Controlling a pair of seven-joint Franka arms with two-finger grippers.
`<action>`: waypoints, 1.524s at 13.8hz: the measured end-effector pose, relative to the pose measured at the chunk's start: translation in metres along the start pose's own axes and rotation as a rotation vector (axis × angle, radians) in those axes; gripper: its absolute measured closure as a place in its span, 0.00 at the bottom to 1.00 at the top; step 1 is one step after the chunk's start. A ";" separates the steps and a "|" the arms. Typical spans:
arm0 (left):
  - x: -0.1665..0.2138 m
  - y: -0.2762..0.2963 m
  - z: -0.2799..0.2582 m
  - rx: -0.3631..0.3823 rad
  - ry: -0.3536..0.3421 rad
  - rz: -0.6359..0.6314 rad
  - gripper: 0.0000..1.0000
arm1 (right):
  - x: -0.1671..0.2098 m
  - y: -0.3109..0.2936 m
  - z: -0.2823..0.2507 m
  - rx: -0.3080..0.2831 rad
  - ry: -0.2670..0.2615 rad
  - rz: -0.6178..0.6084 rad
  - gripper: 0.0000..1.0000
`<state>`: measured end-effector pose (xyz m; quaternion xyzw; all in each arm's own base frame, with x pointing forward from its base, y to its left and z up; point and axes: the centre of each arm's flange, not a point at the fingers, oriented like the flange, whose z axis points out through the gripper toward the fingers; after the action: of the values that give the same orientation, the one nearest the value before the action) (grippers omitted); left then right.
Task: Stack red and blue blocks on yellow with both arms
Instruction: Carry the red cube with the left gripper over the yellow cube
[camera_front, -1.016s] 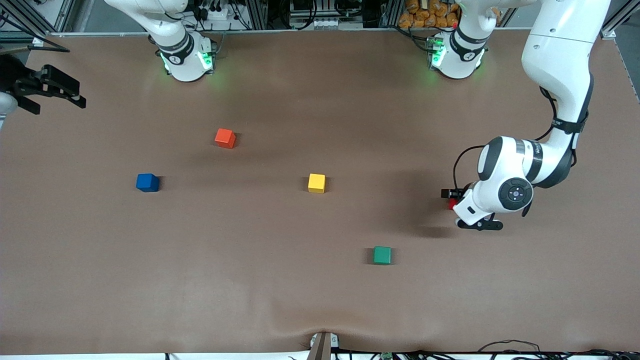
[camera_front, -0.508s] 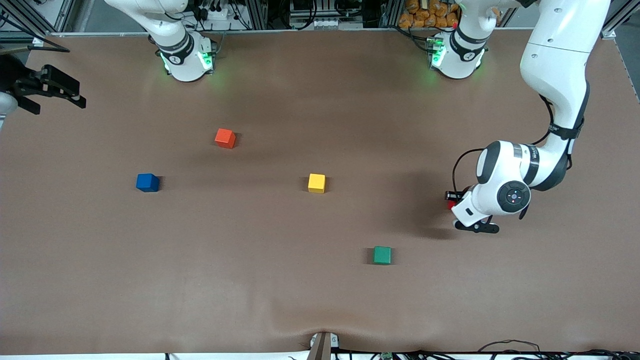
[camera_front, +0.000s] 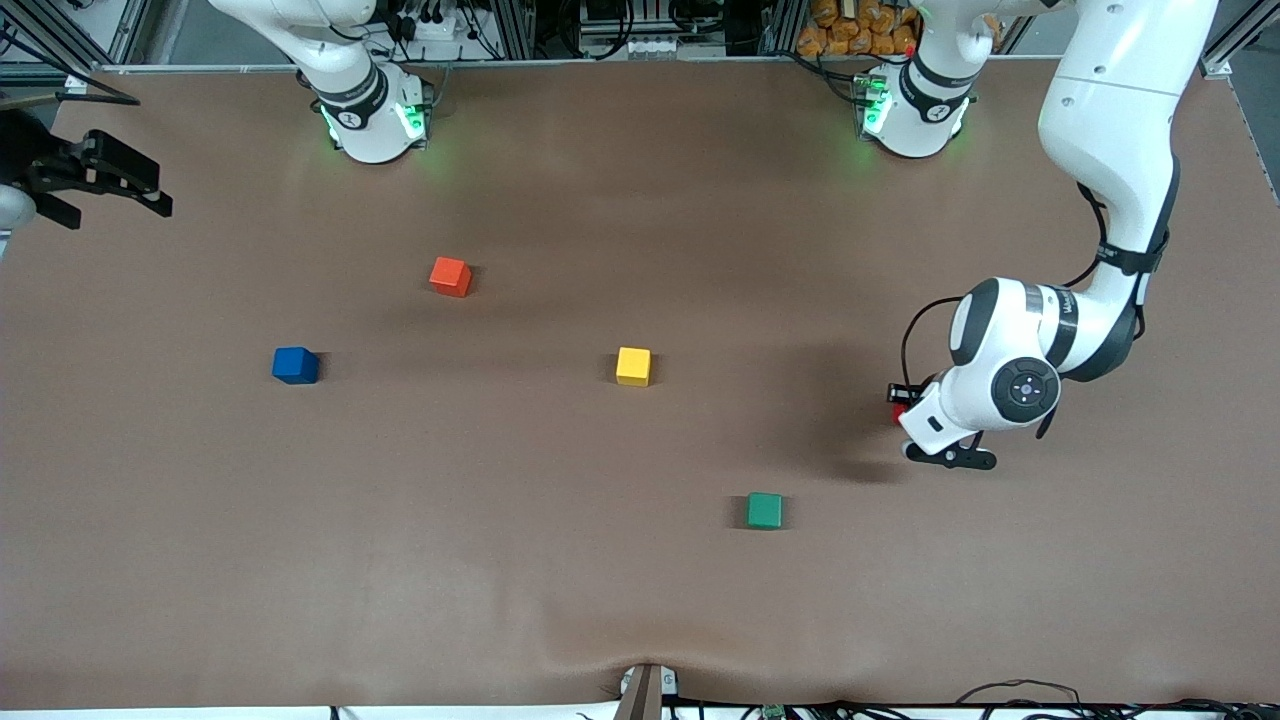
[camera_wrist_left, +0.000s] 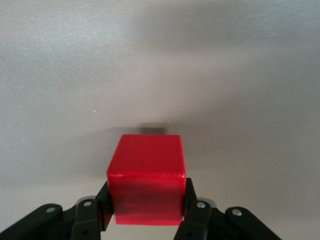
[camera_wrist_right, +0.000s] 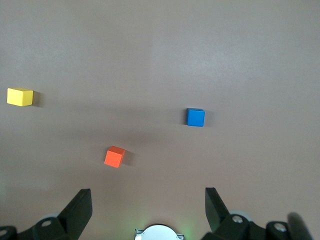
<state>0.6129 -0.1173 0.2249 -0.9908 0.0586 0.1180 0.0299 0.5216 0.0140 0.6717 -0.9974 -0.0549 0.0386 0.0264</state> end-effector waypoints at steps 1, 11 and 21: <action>-0.003 0.013 -0.010 -0.001 -0.007 -0.026 0.44 | 0.000 0.000 0.000 0.000 0.000 0.000 0.00; -0.037 0.211 -0.067 -0.212 -0.087 -0.492 0.44 | 0.000 0.001 0.000 0.000 0.000 0.001 0.00; -0.050 0.348 -0.051 -0.261 -0.146 -0.964 0.44 | 0.000 0.001 0.000 0.000 0.000 0.001 0.00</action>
<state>0.5336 -0.4608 0.2705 -0.8898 -0.4233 0.1660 -0.0389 0.5217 0.0134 0.6714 -0.9974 -0.0543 0.0388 0.0264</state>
